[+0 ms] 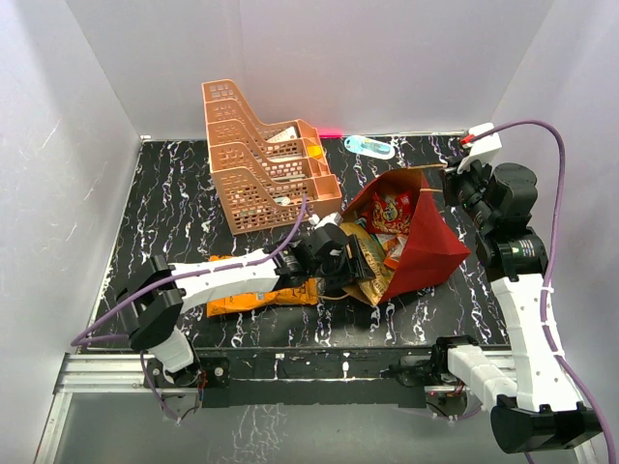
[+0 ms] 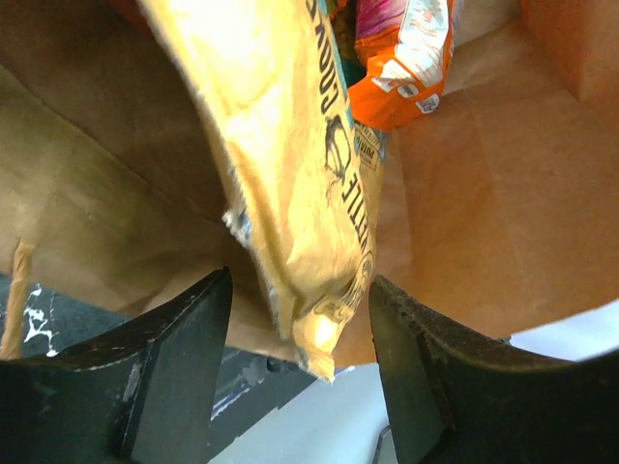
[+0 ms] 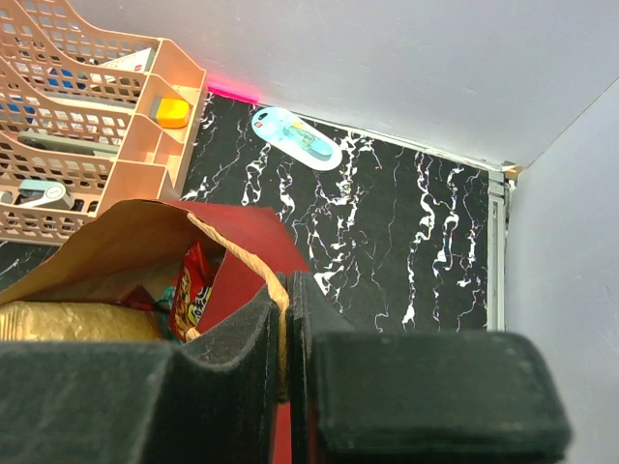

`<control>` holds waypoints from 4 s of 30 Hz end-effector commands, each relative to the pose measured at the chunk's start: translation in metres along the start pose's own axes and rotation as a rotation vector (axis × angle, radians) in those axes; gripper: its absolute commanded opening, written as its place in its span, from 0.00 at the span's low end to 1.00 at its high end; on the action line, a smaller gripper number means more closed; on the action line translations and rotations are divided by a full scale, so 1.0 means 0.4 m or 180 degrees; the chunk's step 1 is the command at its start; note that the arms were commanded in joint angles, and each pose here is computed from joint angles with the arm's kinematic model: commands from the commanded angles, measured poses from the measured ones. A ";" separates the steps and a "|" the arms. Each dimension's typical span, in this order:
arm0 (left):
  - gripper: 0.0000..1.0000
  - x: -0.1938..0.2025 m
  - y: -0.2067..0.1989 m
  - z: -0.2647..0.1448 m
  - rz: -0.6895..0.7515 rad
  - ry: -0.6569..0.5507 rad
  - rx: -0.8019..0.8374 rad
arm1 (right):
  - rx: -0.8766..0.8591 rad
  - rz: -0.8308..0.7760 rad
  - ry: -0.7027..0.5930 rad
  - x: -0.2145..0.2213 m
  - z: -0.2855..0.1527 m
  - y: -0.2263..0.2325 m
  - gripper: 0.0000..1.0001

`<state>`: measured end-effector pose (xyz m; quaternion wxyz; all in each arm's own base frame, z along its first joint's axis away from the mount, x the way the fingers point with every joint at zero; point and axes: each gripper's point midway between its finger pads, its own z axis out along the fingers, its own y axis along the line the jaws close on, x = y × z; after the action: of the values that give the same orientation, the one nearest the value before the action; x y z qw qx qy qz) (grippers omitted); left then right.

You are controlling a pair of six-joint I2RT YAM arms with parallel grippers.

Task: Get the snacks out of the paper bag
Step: Take out the snack from the paper bag, then place the snack at the center of the board.

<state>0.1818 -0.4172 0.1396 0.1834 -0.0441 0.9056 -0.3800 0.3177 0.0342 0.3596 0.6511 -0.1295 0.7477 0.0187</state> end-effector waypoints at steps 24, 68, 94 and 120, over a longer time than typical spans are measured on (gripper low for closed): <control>0.00 -0.171 -0.294 -0.086 0.0572 -0.0528 0.0638 | 0.0472 -0.0078 -0.0290 -0.056 -0.046 -0.064 0.08; 0.00 -0.358 -0.520 -0.969 0.2173 -0.2106 0.1545 | 0.0882 -0.0086 -0.0187 -0.026 -0.047 -0.120 0.08; 0.00 -0.242 -0.061 -0.385 0.1704 -0.0404 -0.0169 | 0.1091 -0.0190 -0.0213 -0.049 -0.074 -0.150 0.08; 0.00 -0.173 0.684 -0.484 -0.0023 0.0210 -0.2862 | 0.0906 -0.0196 -0.0286 -0.062 -0.078 -0.124 0.08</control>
<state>0.2068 -0.1079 0.1193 0.1568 -0.0782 0.9843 -0.0207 0.3083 -0.0148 0.3556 0.6517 -0.0643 0.7491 -0.0997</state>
